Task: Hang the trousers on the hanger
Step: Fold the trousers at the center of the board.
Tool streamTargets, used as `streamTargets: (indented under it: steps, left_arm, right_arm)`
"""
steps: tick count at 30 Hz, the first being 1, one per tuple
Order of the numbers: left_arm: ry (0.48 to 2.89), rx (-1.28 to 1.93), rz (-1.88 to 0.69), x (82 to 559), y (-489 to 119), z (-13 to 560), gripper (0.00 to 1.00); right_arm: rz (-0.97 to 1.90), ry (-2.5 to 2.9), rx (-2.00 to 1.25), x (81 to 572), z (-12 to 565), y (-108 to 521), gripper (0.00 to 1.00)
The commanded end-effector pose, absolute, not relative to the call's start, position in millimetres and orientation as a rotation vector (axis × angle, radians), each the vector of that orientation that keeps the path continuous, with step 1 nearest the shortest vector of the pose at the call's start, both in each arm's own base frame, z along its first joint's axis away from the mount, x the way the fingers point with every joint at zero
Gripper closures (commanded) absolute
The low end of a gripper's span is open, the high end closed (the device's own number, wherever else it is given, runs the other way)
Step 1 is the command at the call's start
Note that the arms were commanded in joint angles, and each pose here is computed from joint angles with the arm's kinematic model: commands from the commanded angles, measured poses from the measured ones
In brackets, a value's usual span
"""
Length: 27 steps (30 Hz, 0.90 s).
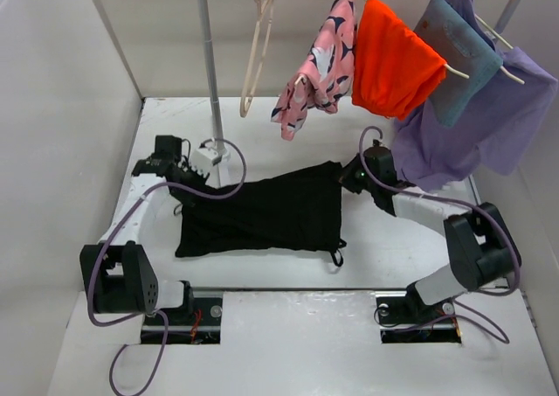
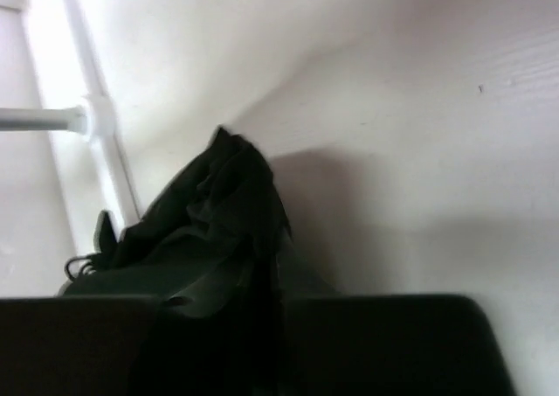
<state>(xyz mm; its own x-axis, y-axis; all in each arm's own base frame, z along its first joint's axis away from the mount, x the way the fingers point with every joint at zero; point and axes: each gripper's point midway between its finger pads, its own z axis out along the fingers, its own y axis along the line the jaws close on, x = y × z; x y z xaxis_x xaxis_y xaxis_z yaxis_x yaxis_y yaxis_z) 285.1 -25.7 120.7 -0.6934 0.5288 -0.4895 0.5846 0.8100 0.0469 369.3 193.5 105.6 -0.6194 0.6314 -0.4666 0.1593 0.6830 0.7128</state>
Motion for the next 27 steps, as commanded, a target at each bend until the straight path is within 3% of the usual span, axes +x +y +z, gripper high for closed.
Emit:
streamTargets:
  steps: [1, 2, 6, 7, 8, 11, 12, 15, 16, 17, 21, 22, 23, 24, 25, 27]
  left_arm:
    - [2.677, 0.856, -0.067, 247, -5, 77, 1.00]
    - [2.698, 0.820, -0.034, 245, 0, 61, 1.00]
    - [2.736, 0.753, 0.079, 252, 14, 47, 1.00]
    - [2.733, 0.755, 0.062, 255, 11, 48, 1.00]
    - [2.726, 0.737, 0.048, 258, 9, 50, 0.97]
    - [2.681, 0.718, 0.024, 264, 4, 59, 0.75]
    - [2.684, 0.706, 0.022, 264, 4, 59, 0.75]
    - [2.664, 0.686, 0.027, 267, 3, 61, 0.75]
    - [2.666, 0.684, 0.039, 267, 5, 61, 0.75]
    - [2.669, 0.672, 0.037, 267, 4, 61, 0.75]
    - [2.663, 0.656, 0.037, 267, 4, 63, 0.69]
    - [2.666, 0.642, 0.034, 267, 4, 63, 0.64]
    - [2.648, 0.592, 0.069, 270, 9, 70, 0.39]
    - [2.647, 0.591, 0.070, 270, 9, 70, 0.39]
    - [2.629, 0.567, 0.106, 274, 16, 78, 0.01]
    - [2.587, 0.550, 0.151, 286, 20, 97, 0.00]
  right_arm:
    - [0.792, 2.200, 0.501, 392, 95, 190, 0.88]
    - [0.767, 2.261, 0.448, 392, 77, 193, 0.67]
    - [0.737, 2.318, 0.293, 399, 78, 199, 0.24]
    - [0.712, 2.320, 0.275, 399, 82, 196, 0.21]
    - [0.685, 2.341, 0.242, 391, 85, 201, 0.07]
    - [0.597, 2.265, 0.172, 367, 133, 202, 0.05]
    - [0.565, 2.260, 0.164, 356, 138, 202, 0.05]
    - [0.461, 2.260, 0.114, 314, 149, 213, 0.15]
    - [0.497, 2.230, 0.141, 302, 165, 220, 0.34]
    - [0.502, 2.245, 0.147, 289, 162, 225, 0.46]
    - [0.635, 2.388, 0.159, 234, 131, 257, 0.82]
    - [0.622, 2.442, 0.184, 225, 112, 254, 0.90]
    - [0.580, 2.559, 0.223, 211, 74, 251, 1.00]
    - [0.579, 2.560, 0.223, 211, 73, 251, 1.00]
    - [0.573, 2.593, 0.227, 210, 66, 251, 1.00]
    - [0.513, 2.653, 0.209, 209, 43, 244, 1.00]
